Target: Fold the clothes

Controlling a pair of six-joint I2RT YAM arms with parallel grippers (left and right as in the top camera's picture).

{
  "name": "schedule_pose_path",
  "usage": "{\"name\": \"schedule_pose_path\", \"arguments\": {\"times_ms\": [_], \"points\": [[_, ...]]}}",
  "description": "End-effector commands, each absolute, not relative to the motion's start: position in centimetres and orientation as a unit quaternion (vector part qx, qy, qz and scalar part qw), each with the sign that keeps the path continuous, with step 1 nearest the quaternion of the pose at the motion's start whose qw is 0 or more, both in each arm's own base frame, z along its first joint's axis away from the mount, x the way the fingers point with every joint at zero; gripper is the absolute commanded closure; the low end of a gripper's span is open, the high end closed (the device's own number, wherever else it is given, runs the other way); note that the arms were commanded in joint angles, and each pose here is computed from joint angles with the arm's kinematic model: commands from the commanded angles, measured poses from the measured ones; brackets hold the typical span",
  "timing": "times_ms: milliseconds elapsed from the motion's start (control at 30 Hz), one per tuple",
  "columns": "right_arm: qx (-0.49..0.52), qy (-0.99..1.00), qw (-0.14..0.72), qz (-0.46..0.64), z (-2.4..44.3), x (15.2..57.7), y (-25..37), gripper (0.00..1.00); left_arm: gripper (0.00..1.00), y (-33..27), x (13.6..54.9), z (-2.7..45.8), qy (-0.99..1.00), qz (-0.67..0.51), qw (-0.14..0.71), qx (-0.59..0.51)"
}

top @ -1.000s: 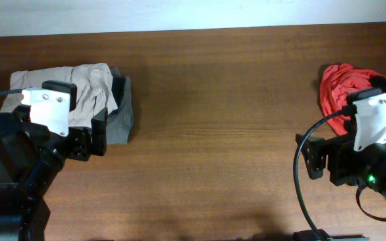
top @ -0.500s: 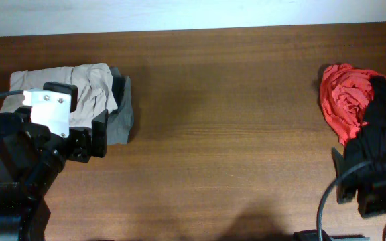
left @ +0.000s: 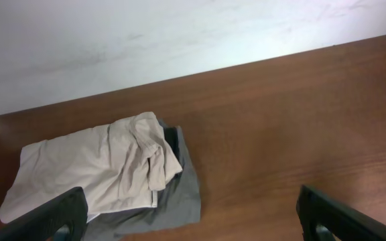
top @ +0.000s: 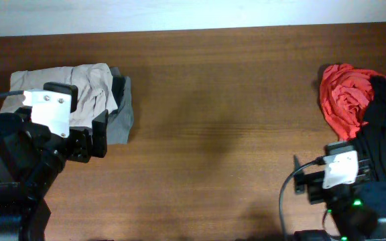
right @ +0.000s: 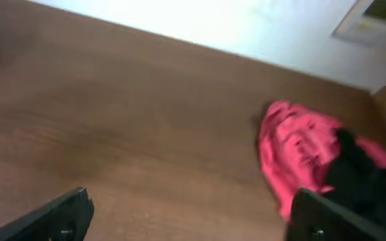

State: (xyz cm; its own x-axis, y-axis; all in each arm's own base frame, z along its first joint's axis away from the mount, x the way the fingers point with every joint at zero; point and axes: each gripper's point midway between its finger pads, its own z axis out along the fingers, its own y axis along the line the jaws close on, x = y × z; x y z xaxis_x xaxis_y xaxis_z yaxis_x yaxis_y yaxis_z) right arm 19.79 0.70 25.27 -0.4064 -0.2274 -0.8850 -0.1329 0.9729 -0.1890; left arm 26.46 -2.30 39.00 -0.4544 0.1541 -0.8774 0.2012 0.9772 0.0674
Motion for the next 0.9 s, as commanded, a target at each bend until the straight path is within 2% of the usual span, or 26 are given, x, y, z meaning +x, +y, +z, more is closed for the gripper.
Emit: {"name": "schedule_pose_path", "arguments": {"times_ms": [0, 133, 367, 633, 867], "points": [[-0.07, 0.838, 0.541, -0.019, 21.9, 19.9, 0.7, 0.01, 0.01, -2.7, 26.3, 39.3, 0.848, -0.026, 0.516, 0.117], [-0.059, 0.84, 0.54, -0.009, 17.9, 20.1, 0.8, 0.01, 0.01, -2.7, 26.3, 39.3, 0.848, -0.026, 0.516, 0.117], [-0.065, 0.827, 0.558, -0.002, 15.3, 19.8, 1.1, 0.01, 0.01, -2.7, 26.3, 39.3, 0.848, -0.026, 0.516, 0.117], [-0.077, 0.849, 0.522, 0.02, 10.4, 20.5, 1.9, 0.01, 0.01, -2.7, 26.3, 39.3, 0.848, -0.026, 0.516, 0.117], [-0.077, 0.844, 0.531, 0.019, 10.4, 20.9, 1.9, 0.01, 0.01, -2.7, 26.3, 39.3, 0.848, -0.026, 0.516, 0.117]]}}
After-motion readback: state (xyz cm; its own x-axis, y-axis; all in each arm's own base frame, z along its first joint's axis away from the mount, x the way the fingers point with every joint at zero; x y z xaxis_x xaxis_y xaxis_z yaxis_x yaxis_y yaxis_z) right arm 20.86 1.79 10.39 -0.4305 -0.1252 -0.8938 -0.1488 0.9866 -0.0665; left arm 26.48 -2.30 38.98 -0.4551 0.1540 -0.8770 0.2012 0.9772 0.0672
